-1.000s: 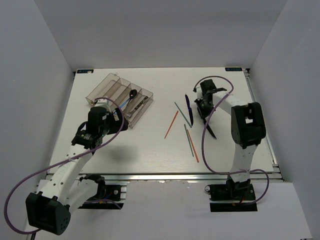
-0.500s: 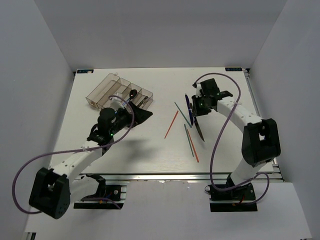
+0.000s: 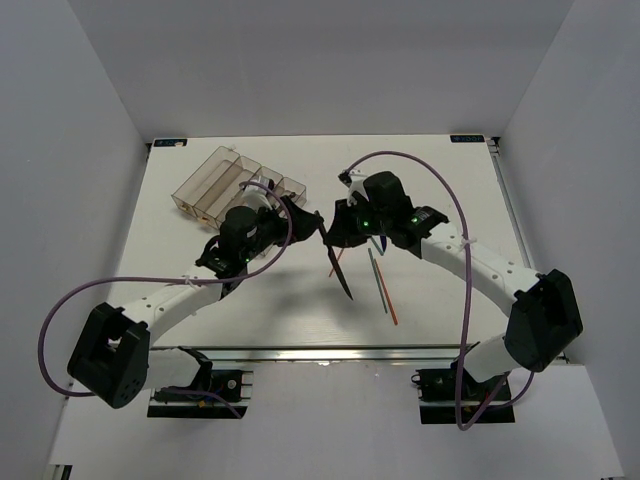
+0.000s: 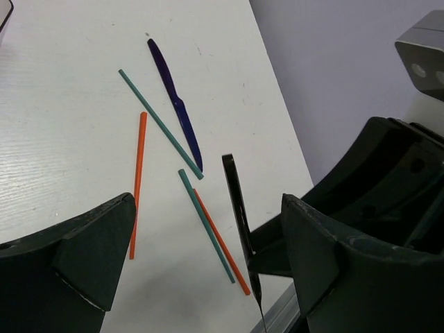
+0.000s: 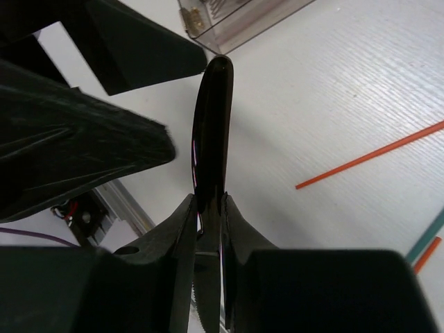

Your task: Sort the eating utensils into containers

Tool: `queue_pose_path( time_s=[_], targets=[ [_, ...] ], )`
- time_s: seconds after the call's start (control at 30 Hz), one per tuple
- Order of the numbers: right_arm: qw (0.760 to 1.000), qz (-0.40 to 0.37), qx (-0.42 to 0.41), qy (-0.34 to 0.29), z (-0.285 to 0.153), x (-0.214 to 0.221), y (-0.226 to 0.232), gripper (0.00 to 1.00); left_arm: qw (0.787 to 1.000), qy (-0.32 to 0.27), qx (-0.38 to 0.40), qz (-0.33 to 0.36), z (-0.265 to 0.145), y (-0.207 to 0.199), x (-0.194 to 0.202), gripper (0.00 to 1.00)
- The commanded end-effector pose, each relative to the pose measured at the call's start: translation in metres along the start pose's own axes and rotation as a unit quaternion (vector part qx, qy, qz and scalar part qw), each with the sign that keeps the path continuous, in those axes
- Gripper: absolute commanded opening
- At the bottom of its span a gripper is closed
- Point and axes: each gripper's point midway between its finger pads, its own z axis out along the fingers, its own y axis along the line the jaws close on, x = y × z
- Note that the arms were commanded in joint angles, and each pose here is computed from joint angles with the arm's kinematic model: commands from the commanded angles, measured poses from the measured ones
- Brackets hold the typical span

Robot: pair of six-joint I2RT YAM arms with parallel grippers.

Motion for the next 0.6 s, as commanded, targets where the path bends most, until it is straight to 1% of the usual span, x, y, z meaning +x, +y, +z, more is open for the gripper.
queue_pose_path(
  time_s=[0.0, 0.17, 0.2, 0.27, 0.33, 0.37, 0.4, 0.47, 0.5, 0.53, 0.57],
  targets=[
    [0.998, -0.009, -0.053, -0.038, -0.004, -0.021, 0.034, 0.00, 1.000, -0.020, -0.004, 0.020, -0.003, -0.005, -0.014, 0.94],
    [0.998, -0.018, -0.057, -0.035, -0.001, -0.020, 0.045, 0.00, 1.000, -0.020, 0.002, 0.018, -0.002, -0.007, -0.014, 0.85],
    [0.998, -0.019, -0.058, -0.034, 0.000, -0.019, 0.045, 0.00, 1.000, -0.015, 0.005, 0.016, -0.001, -0.009, -0.012, 0.80],
    [0.998, -0.017, -0.051, -0.044, 0.001, -0.024, 0.043, 0.00, 1.000, -0.005, 0.008, 0.007, 0.001, -0.009, -0.008, 0.73],
    [0.997, -0.016, -0.048, -0.050, 0.003, -0.029, 0.043, 0.00, 1.000, 0.002, 0.026, -0.004, 0.002, -0.015, -0.005, 0.62],
    [0.997, -0.015, -0.050, -0.051, 0.005, -0.033, 0.044, 0.00, 0.999, 0.002, 0.036, -0.009, 0.003, -0.017, -0.004, 0.56],
    [0.997, -0.015, -0.052, -0.049, 0.007, -0.034, 0.046, 0.00, 0.999, 0.006, 0.042, -0.013, 0.004, -0.019, -0.002, 0.39],
    [0.996, -0.015, -0.062, -0.054, 0.009, -0.039, 0.050, 0.00, 0.998, 0.019, 0.057, -0.022, 0.005, -0.025, 0.002, 0.24],
    [0.996, -0.017, -0.066, -0.060, 0.008, -0.042, 0.053, 0.00, 0.998, 0.023, 0.062, -0.023, 0.008, -0.026, 0.002, 0.14],
    [0.996, -0.015, -0.066, -0.065, 0.008, -0.045, 0.054, 0.00, 0.997, 0.032, 0.070, -0.020, 0.009, -0.029, 0.004, 0.01],
    [0.995, -0.014, -0.061, -0.074, 0.007, -0.049, 0.052, 0.00, 0.996, 0.035, 0.077, -0.014, 0.010, -0.032, 0.004, 0.00]
  ],
)
